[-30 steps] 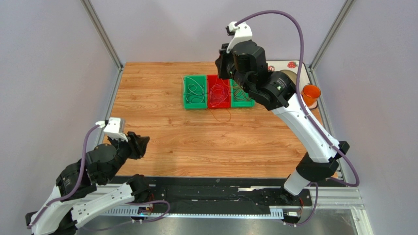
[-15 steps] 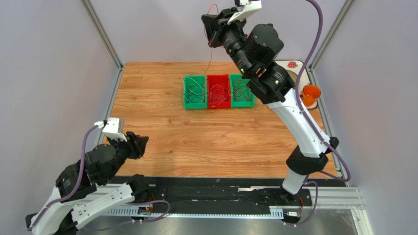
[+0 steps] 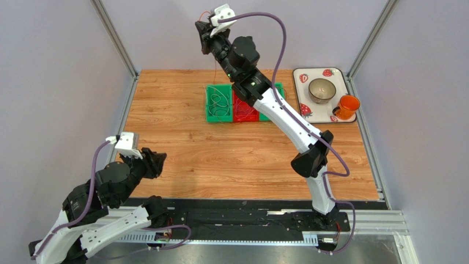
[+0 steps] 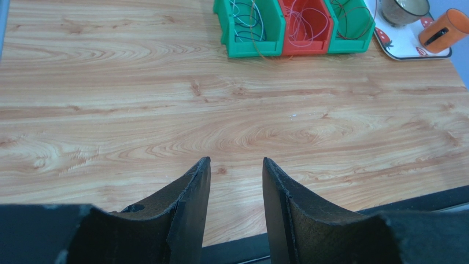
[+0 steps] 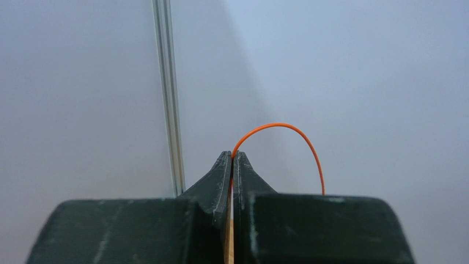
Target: Untangle the cables
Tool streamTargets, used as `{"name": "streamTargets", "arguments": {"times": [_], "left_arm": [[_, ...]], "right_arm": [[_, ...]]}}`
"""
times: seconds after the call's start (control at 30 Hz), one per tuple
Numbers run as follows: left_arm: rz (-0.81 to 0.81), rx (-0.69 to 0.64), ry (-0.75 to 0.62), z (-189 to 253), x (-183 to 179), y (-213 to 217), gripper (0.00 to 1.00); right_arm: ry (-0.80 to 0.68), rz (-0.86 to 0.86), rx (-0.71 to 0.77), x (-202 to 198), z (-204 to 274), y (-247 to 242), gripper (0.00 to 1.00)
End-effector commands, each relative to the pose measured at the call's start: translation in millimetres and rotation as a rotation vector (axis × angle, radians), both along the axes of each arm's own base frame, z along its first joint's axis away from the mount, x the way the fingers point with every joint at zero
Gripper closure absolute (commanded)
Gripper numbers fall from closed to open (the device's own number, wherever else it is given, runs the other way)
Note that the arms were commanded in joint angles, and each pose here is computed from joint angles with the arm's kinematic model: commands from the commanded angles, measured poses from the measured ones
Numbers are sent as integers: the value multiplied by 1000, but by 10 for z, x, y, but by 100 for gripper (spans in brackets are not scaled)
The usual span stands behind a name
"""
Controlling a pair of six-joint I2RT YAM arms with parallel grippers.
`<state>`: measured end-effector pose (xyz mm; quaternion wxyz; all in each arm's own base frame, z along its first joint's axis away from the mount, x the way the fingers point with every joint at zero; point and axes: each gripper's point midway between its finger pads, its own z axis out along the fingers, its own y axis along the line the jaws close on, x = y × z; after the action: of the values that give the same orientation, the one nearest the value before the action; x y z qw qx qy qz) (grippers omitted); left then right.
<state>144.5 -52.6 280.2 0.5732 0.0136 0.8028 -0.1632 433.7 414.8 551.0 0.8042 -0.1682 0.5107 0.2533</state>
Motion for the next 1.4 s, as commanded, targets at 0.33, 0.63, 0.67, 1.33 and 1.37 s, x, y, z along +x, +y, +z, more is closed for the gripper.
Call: {"name": "streamTargets", "arguments": {"times": [0.33, 0.63, 0.67, 1.33, 1.37], "left_arm": [[3, 0, -16, 23, 22, -6, 52], [4, 8, -10, 13, 34, -20, 52], [5, 10, -10, 7, 35, -18, 52], [9, 8, -10, 13, 36, -13, 53], [10, 8, -10, 13, 37, -11, 53]], "right_arm": [[48, -86, 14, 755, -647, -81, 100], [255, -21, 33, 893, -1412, 12, 100], [266, -14, 39, 884, -1467, 20, 100], [558, 163, 136, 613, -2264, 238, 100], [576, 166, 133, 600, -2338, 242, 100]]}}
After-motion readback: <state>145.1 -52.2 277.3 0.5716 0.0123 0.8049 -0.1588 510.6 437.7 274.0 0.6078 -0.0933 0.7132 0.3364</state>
